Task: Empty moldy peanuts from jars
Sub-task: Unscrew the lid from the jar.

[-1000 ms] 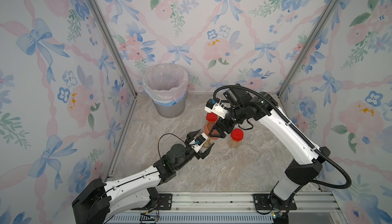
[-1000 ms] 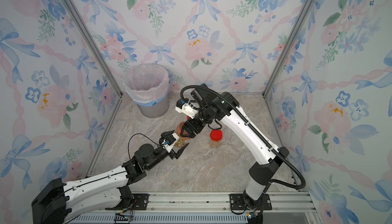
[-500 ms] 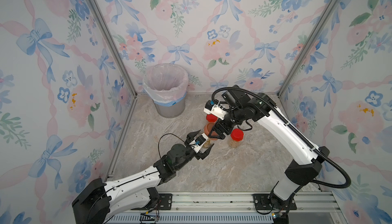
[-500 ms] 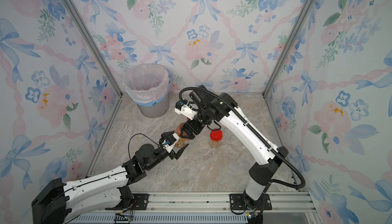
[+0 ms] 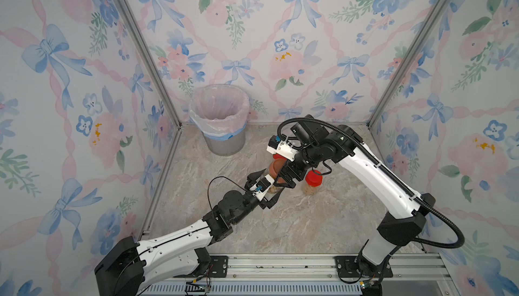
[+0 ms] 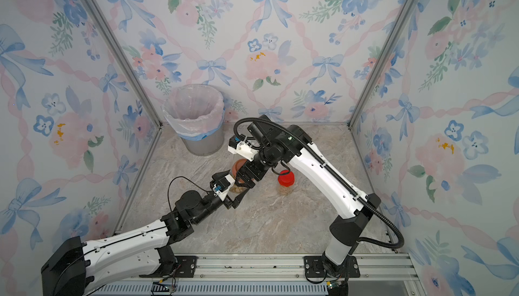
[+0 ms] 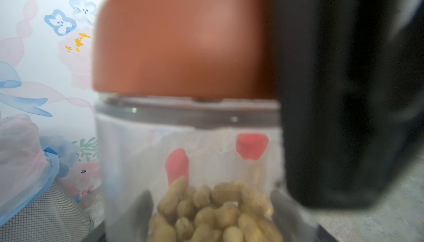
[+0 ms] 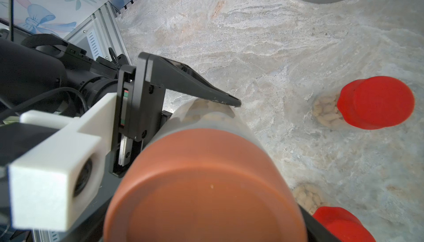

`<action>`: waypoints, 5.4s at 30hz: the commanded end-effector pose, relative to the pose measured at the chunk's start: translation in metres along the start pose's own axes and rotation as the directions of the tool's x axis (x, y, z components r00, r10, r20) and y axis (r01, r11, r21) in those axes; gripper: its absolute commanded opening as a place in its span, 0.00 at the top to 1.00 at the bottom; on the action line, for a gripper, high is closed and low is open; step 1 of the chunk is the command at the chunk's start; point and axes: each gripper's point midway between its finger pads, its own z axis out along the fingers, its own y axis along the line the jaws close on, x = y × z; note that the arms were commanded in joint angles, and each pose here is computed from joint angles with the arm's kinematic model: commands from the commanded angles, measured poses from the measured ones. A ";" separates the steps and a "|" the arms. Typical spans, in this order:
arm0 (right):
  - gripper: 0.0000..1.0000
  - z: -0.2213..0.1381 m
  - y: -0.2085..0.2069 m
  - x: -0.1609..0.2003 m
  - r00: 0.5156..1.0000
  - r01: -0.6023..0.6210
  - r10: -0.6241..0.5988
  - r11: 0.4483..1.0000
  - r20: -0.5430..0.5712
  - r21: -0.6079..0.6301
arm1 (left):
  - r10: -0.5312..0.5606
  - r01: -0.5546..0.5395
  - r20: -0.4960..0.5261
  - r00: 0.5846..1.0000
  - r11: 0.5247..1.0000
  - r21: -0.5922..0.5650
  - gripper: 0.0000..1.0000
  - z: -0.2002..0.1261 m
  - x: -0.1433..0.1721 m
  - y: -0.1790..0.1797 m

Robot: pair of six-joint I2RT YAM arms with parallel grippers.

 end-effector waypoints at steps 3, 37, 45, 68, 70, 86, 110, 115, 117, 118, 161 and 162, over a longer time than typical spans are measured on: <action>0.01 -0.011 0.015 0.002 1.000 0.010 -0.009 0.999 0.021 -0.034 | -0.023 0.031 0.169 0.985 0.998 -0.048 0.77 -0.003 -0.052 0.016; 0.03 -0.014 0.016 0.030 0.998 -0.056 0.057 0.998 0.033 -0.034 | -0.028 0.041 0.175 0.984 0.997 -0.072 0.78 -0.002 -0.056 0.024; 0.03 -0.032 0.010 0.048 0.994 -0.098 0.097 0.995 0.056 0.017 | -0.026 0.041 0.170 0.985 0.995 -0.086 0.78 -0.001 -0.054 0.027; 0.10 -0.071 -0.029 -0.018 0.609 -0.784 0.756 0.620 0.237 0.035 | -0.002 0.014 0.110 0.994 0.994 -0.112 0.78 0.012 -0.038 0.028; 0.10 -0.068 -0.030 -0.020 0.620 -0.778 0.751 0.626 0.225 0.053 | -0.001 0.013 0.108 0.994 0.994 -0.111 0.79 0.013 -0.037 0.027; 0.08 -0.039 -0.029 -0.022 0.638 -0.769 0.752 0.634 0.165 0.082 | 0.002 0.011 0.112 0.994 0.993 -0.117 0.79 0.013 -0.038 0.028; 0.05 -0.016 -0.023 -0.021 0.696 -0.717 0.709 0.682 0.113 0.143 | 0.003 0.009 0.114 0.993 0.994 -0.109 0.79 0.013 -0.037 0.026; 0.05 -0.016 -0.022 -0.019 0.706 -0.707 0.699 0.690 0.112 0.156 | 0.007 0.006 0.110 0.994 0.994 -0.113 0.79 0.013 -0.036 0.027; 0.06 -0.016 -0.022 -0.018 0.708 -0.705 0.697 0.690 0.112 0.164 | 0.007 0.006 0.109 0.994 0.993 -0.115 0.79 0.013 -0.035 0.027; 0.06 -0.016 -0.022 -0.018 0.709 -0.704 0.696 0.691 0.108 0.164 | 0.007 0.006 0.110 0.994 0.993 -0.117 0.79 0.013 -0.036 0.028; 0.17 -0.033 0.006 -0.036 0.950 -0.284 0.289 0.957 0.113 -0.060 | -0.033 0.037 0.161 0.986 0.999 -0.027 0.82 0.004 -0.045 0.016; 0.17 -0.035 0.007 -0.037 0.951 -0.282 0.288 0.957 0.117 -0.065 | -0.033 0.038 0.161 0.986 0.999 -0.027 0.82 0.004 -0.045 0.016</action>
